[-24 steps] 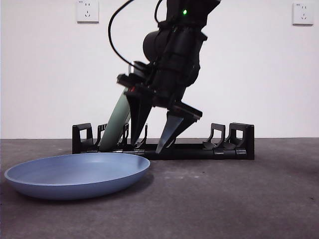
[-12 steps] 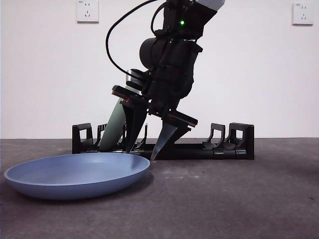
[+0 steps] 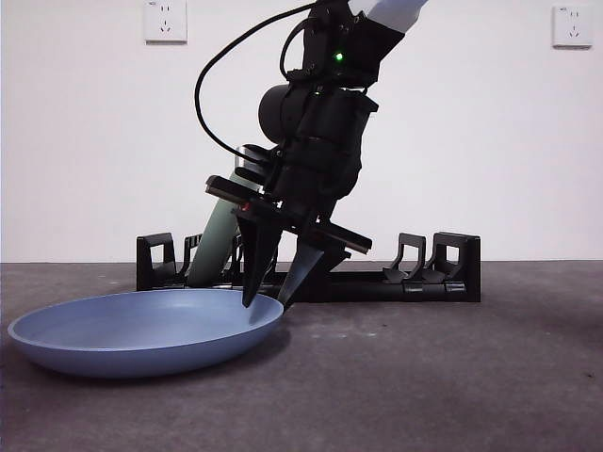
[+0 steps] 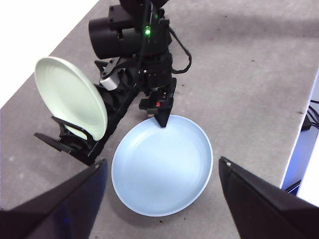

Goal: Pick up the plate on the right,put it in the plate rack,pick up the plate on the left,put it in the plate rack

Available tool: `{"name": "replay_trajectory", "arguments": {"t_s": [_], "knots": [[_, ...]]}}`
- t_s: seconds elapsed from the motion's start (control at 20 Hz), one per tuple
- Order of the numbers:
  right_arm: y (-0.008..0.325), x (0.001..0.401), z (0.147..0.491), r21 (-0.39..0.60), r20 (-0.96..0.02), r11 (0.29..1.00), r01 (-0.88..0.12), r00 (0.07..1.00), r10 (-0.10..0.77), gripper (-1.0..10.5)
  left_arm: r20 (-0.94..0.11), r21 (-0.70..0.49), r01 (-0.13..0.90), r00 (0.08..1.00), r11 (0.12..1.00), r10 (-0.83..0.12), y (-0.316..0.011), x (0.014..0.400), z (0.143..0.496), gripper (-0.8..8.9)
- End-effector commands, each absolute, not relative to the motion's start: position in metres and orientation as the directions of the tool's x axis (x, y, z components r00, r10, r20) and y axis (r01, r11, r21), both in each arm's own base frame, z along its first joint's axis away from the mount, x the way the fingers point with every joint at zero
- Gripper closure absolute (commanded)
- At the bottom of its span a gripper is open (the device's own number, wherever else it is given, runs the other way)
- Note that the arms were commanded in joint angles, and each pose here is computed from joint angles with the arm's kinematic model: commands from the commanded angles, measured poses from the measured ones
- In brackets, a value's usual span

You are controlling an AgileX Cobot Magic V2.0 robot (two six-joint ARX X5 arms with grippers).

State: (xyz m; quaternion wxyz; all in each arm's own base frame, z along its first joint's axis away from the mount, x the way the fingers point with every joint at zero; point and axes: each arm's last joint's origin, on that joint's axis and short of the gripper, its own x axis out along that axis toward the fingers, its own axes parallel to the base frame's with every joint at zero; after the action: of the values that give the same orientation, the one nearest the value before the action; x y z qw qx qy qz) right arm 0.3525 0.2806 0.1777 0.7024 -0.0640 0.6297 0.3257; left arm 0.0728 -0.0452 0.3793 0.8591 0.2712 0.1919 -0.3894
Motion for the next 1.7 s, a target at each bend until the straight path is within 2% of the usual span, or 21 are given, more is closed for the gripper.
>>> {"name": "replay_trajectory", "arguments": {"t_s": [0.05,0.2,0.55,0.75,0.9,1.05,1.15,1.35,1.5,1.7], "knots": [[0.282,0.352,0.161,0.323,-0.934,0.791,-0.52,-0.042,0.354,7.7,-0.541,0.327,0.781,0.616,0.532,-0.572,-0.046,0.072,0.379,4.36],[0.282,0.351,0.161,0.324,-0.934,0.797,-0.51,-0.04,0.354,9.4,-0.541,0.328,0.793,0.603,0.513,-0.586,-0.048,0.071,0.379,4.36],[0.279,0.351,0.166,0.324,-0.936,0.803,-0.501,-0.046,0.349,9.6,-0.587,0.324,0.851,0.523,0.412,-0.618,-0.059,0.074,0.375,4.36],[0.252,0.351,0.204,0.318,-0.936,0.818,-0.479,-0.021,0.351,9.6,-0.642,0.332,0.888,0.459,0.317,-0.615,-0.073,0.078,0.37,4.36],[0.227,0.345,0.251,0.322,-0.921,0.825,-0.464,0.046,0.386,9.6,-0.686,0.358,0.905,0.421,0.229,-0.594,-0.089,0.082,0.365,4.35],[0.202,0.33,0.296,0.328,-0.901,0.83,-0.451,0.114,0.418,9.6,-0.725,0.398,0.907,0.403,0.139,-0.559,-0.114,0.088,0.358,4.34],[0.188,0.319,0.317,0.344,-0.892,0.827,-0.444,0.122,0.436,9.6,-0.743,0.426,0.901,0.398,0.08,-0.537,-0.132,0.092,0.352,4.34],[0.176,0.299,0.344,0.385,-0.864,0.799,-0.462,0.124,0.488,9.6,-0.798,0.451,0.893,0.403,0.0,-0.447,-0.169,0.103,0.332,4.34],[0.172,0.29,0.353,0.405,-0.853,0.784,-0.47,0.115,0.51,9.6,-0.813,0.488,0.873,0.452,-0.006,-0.366,-0.187,0.112,0.319,4.36],[0.17,0.285,0.353,0.402,-0.867,0.784,-0.473,0.078,0.492,9.6,-0.796,0.514,0.858,0.48,0.008,-0.368,-0.196,0.118,0.316,4.42]]}}
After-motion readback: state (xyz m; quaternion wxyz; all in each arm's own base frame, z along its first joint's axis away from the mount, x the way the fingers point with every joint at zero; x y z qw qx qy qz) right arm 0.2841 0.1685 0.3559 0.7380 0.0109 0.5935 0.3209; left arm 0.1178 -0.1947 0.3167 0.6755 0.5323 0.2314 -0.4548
